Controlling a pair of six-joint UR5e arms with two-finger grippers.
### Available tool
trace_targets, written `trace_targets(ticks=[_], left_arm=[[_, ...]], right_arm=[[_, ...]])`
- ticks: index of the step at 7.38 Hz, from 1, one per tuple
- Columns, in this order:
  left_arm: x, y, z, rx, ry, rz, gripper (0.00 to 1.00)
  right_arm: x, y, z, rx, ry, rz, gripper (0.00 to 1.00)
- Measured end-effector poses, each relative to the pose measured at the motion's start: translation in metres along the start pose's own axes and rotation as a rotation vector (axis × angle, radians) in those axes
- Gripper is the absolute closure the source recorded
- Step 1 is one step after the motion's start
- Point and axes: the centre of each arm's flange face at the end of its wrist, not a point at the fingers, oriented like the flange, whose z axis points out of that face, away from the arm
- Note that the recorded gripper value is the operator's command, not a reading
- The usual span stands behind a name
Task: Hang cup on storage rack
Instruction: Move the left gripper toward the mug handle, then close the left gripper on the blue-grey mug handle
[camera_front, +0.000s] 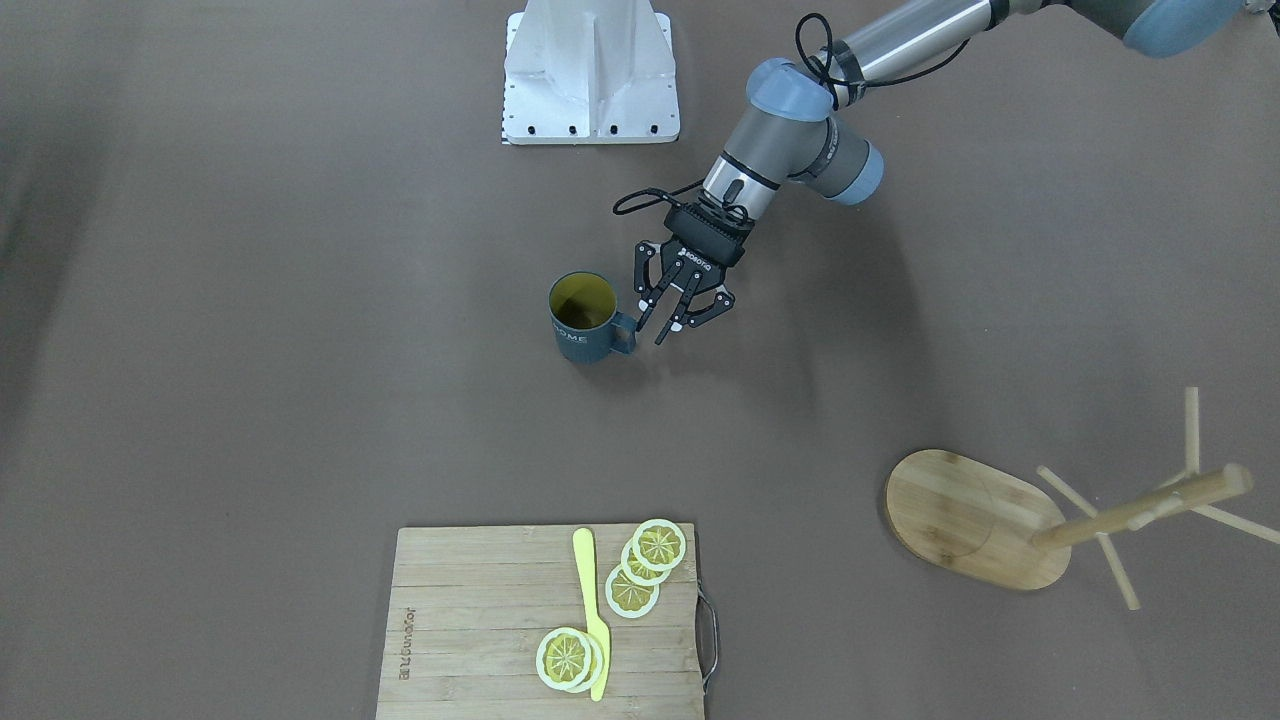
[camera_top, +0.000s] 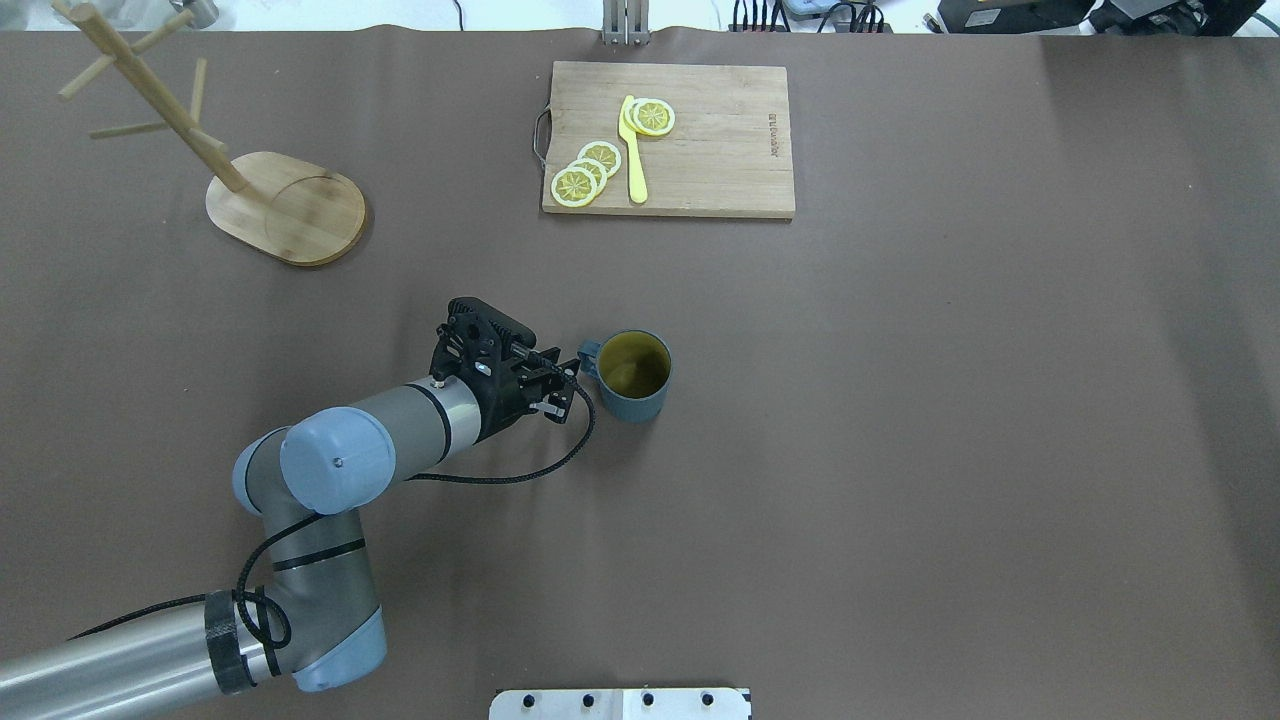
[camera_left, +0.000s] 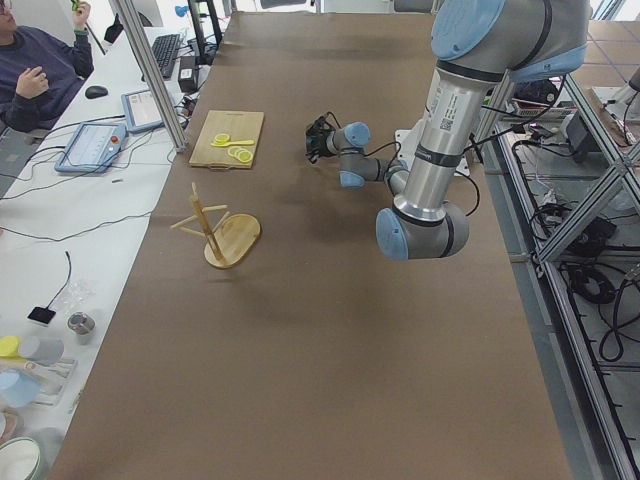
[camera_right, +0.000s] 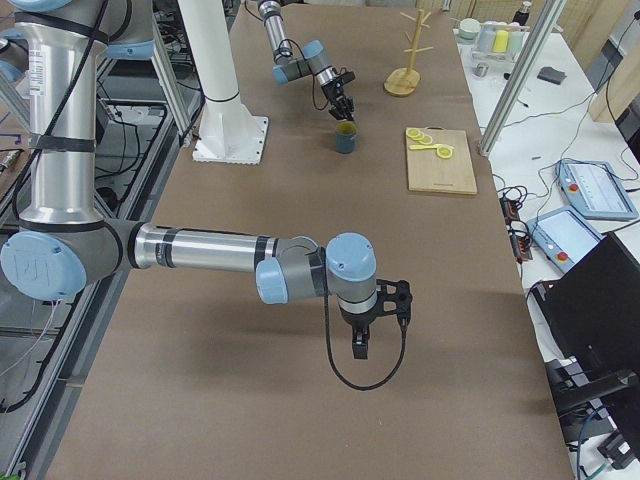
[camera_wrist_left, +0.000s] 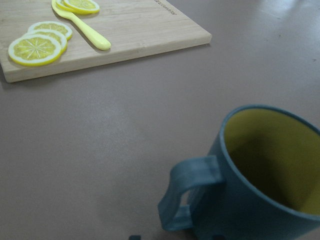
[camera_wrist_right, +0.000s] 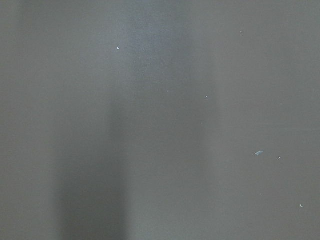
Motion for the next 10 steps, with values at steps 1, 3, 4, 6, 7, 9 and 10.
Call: trace_targets(ticks=[1,3,4,6,7,9,10], left_arm=[[-0.0001,-0.0030,0.0003,0.004,-0.001,-0.001,0.63],[0.0018,-0.0053,0.0013,0.006,0.001,-0.002,0.60],[0.0012,-0.0045,0.0024,0.005,0.000,-0.002,0.58],[-0.0006,0.0000,0.0057,-0.004,-0.005,0.001,0.58],[-0.0019,0.0031,0.0077,-0.009,-0.009,0.002,0.58],[0.0022,0.0006,0.0091,-0.005,-0.003,0.001,0.58],[0.0065,-0.0028,0.0094,-0.001,0.003,-0.001,0.58]], right_arm=[[0.0002,0.0004,0.0002,-0.001,0.000,0.001,0.00],[0.0007,0.0009,0.0007,-0.002,0.000,0.002,0.00],[0.0010,0.0011,0.0009,-0.002,0.000,0.002,0.00],[0.0011,0.0011,0.0010,-0.002,0.001,0.002,0.00],[0.0012,0.0011,0.0010,-0.002,0.001,0.003,0.00],[0.0012,0.0011,0.0010,-0.003,0.001,0.004,0.00],[0.0013,0.0012,0.0011,-0.003,0.001,0.004,0.00]])
